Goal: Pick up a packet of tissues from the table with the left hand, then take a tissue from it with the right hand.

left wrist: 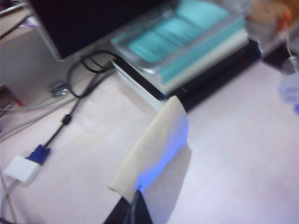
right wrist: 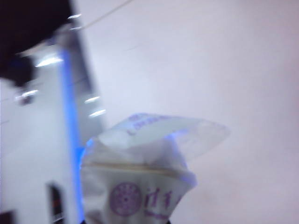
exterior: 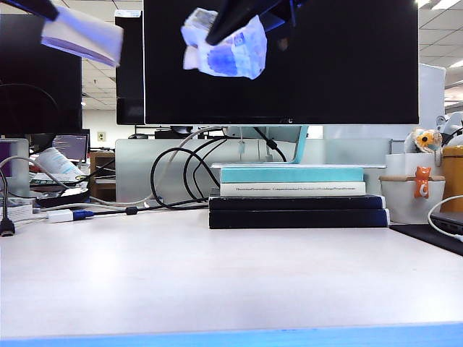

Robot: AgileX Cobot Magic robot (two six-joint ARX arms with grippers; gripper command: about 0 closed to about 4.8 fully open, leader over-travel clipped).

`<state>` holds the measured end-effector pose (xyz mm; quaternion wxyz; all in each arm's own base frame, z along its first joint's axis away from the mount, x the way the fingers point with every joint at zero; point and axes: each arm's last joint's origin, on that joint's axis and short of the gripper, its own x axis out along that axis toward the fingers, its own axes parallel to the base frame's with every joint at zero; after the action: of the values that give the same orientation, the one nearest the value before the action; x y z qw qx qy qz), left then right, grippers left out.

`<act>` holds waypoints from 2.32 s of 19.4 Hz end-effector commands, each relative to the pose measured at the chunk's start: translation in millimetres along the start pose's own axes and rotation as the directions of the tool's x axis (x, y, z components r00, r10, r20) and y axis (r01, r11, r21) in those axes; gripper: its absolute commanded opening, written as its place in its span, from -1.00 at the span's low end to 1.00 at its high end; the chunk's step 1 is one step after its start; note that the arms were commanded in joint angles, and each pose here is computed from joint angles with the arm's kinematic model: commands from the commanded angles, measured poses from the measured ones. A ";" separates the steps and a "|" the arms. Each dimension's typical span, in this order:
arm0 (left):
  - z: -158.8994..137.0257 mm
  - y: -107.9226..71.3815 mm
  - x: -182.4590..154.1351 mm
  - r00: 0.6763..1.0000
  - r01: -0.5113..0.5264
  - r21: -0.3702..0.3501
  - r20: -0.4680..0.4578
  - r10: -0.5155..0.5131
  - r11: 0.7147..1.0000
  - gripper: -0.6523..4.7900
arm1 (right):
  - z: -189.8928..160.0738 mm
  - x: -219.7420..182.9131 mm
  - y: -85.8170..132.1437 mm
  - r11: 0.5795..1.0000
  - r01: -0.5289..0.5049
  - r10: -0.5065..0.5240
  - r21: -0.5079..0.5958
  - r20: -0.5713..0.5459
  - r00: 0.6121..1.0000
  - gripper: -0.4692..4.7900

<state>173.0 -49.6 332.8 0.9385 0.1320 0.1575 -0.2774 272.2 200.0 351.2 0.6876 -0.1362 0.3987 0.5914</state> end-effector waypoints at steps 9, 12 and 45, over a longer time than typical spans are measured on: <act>-36.8 25.2 -4.0 0.995 -0.037 -0.153 0.087 0.050 0.987 -0.78 | 16.8 -32.9 5.1 0.885 0.457 -0.465 0.089 0.148 0.873 -0.83; -34.9 24.1 -7.4 0.993 -0.044 -0.144 0.105 0.059 0.989 -0.78 | 14.4 -49.8 17.8 0.853 0.512 -0.521 0.106 0.244 0.818 -0.83; -160.0 -4.4 10.0 0.948 -0.145 -0.282 0.235 0.215 0.948 -0.78 | -201.4 68.6 5.9 0.617 0.633 -0.785 0.468 0.420 0.455 -0.83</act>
<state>142.2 -5.5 182.2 0.9803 -0.0260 0.0551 -0.1878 185.2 115.9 172.3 0.9675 -0.0176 0.1527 0.2006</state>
